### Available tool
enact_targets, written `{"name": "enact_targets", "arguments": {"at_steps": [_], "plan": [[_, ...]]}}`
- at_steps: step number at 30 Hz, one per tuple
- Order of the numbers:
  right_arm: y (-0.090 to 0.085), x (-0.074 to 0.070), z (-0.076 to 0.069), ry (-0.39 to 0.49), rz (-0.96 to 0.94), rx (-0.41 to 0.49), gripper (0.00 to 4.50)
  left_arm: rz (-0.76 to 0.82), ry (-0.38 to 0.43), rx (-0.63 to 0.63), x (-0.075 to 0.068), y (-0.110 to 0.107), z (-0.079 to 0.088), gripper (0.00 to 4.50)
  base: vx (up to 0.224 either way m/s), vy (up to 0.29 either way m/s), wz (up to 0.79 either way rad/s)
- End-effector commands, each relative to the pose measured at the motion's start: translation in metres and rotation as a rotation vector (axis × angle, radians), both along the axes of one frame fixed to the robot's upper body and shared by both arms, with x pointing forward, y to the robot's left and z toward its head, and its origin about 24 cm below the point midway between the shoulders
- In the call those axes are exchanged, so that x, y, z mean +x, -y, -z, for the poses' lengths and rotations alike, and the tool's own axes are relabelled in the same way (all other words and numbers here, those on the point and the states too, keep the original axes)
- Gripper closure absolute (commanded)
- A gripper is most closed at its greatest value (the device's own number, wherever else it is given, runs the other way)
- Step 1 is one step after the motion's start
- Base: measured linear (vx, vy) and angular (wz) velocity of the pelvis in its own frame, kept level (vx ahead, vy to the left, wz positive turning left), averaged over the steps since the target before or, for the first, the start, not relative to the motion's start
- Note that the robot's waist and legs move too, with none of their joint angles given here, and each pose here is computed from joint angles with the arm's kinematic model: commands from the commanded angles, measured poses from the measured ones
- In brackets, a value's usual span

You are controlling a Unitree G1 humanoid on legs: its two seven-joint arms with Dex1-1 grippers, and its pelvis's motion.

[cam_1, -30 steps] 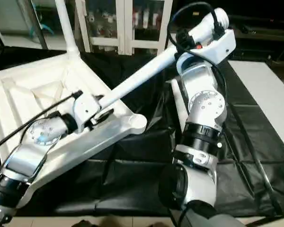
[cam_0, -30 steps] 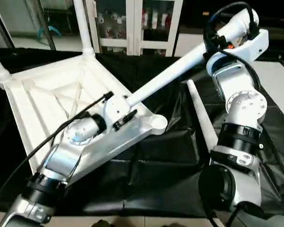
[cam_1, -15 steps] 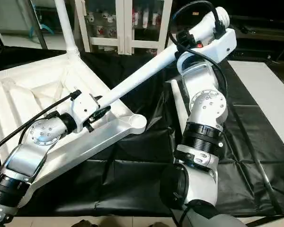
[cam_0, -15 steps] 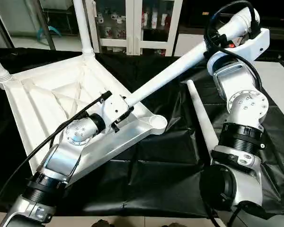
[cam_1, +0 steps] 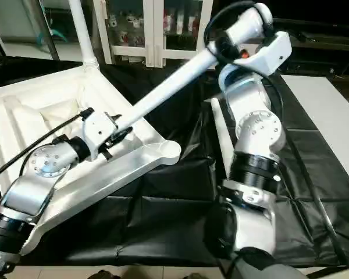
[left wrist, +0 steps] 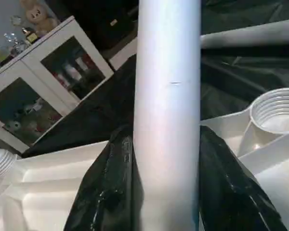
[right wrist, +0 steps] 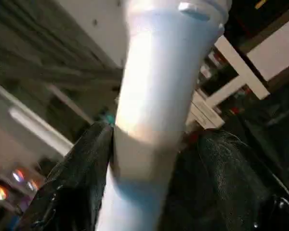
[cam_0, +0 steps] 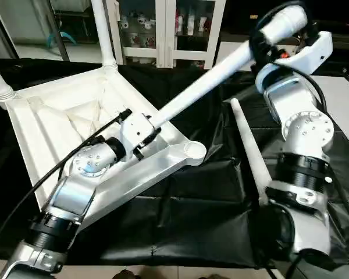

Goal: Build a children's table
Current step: Pick table leg

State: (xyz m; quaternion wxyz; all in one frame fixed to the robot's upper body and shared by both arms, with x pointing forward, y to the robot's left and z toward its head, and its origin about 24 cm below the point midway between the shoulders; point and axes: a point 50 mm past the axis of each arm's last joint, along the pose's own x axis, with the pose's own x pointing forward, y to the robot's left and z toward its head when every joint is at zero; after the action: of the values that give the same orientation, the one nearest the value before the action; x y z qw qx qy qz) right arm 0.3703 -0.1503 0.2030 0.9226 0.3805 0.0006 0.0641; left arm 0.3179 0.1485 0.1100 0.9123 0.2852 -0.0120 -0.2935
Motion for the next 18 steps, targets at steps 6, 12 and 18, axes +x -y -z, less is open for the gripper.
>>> {"name": "enact_targets", "arguments": {"at_steps": [6,12,18], "plan": [[0.005,-0.016,0.025,0.037,-0.040,-0.652,0.59,-0.013,0.068,-0.049,0.000,-0.010,-0.018,3.11,0.000,0.000,0.00],[0.011,-0.027,0.011,0.318,0.014,-1.131,0.14,0.042,0.018,-0.098,-0.004,-0.008,-0.018,3.11,0.000,0.000,0.00],[0.015,-0.035,-0.014,0.566,0.168,-1.403,0.00,0.243,-0.154,-0.313,-0.019,0.008,-0.021,3.11,0.000,0.000,0.00]]}}
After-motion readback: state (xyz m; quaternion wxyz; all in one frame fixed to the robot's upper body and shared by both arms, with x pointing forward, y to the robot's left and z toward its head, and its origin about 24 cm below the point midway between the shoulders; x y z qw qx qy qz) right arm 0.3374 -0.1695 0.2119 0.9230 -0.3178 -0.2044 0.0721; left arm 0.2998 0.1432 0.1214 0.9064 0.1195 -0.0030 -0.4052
